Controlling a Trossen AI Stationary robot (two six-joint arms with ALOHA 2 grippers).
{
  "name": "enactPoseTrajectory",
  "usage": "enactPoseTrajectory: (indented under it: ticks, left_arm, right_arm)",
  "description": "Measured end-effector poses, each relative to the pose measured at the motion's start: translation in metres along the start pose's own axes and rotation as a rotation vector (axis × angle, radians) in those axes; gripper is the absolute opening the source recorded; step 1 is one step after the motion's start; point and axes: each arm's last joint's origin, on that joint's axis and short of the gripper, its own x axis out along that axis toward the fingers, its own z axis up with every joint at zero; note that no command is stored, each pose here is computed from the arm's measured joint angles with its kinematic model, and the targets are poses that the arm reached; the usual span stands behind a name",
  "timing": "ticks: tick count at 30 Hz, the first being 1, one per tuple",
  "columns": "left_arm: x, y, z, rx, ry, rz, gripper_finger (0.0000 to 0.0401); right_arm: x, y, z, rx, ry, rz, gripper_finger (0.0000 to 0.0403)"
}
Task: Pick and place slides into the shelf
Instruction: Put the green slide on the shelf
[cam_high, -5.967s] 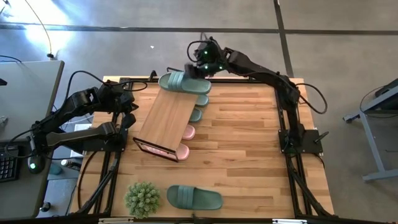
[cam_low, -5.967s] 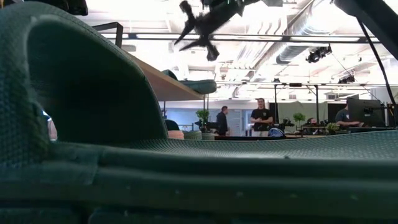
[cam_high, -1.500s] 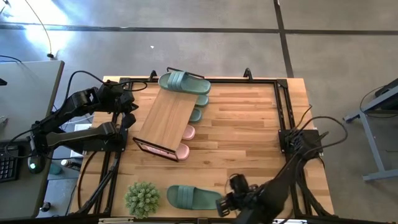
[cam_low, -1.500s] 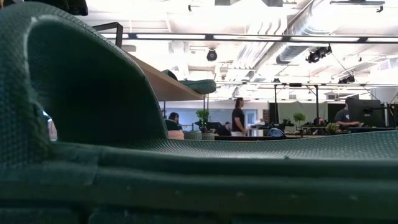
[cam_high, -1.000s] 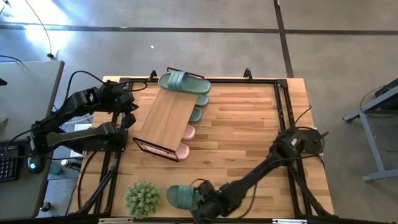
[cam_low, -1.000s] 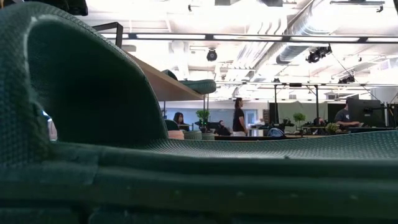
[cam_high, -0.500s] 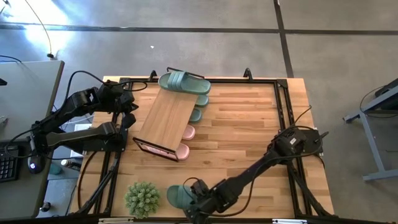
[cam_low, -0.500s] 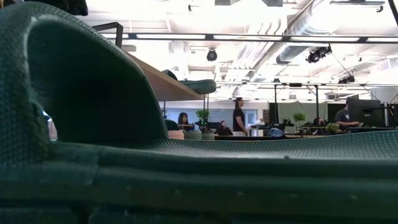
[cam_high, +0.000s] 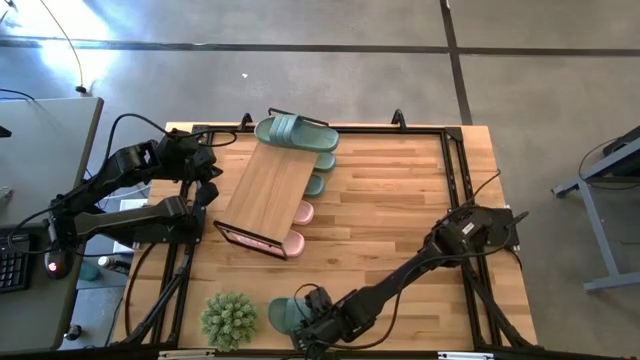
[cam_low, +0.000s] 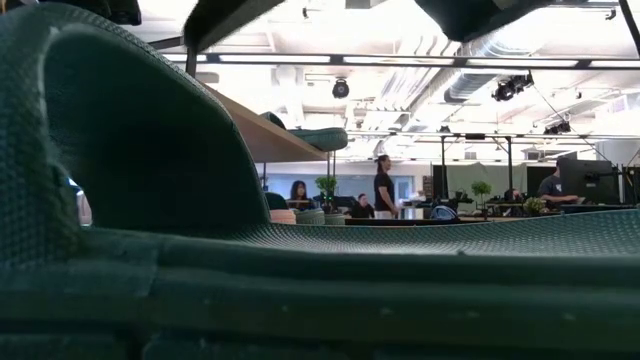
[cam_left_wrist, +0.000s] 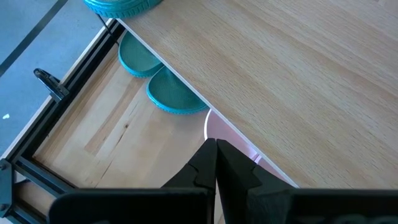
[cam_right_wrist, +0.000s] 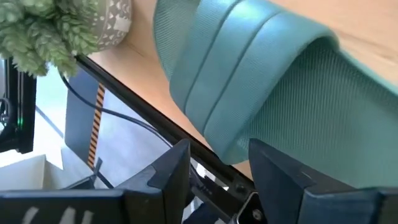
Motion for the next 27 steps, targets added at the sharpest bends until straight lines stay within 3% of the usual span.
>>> enactPoseTrajectory:
  ticks: [15,21,27]
  left_arm:
    - [0.0,0.0,0.0,0.0,0.0,0.0,0.0001]
    - [0.0,0.0,0.0,0.0,0.0,0.0,0.0001]
    - [0.0,0.0,0.0,0.0,0.0,0.0,0.0001]
  right_arm:
    - [0.027,-0.004,0.005,0.115,-0.026,0.012,0.0156]
    - [0.045,-0.001,0.003,0.134,-0.075,0.094,0.0155]
    - [0.045,-0.002,0.004,0.142,-0.096,0.09,0.0127]
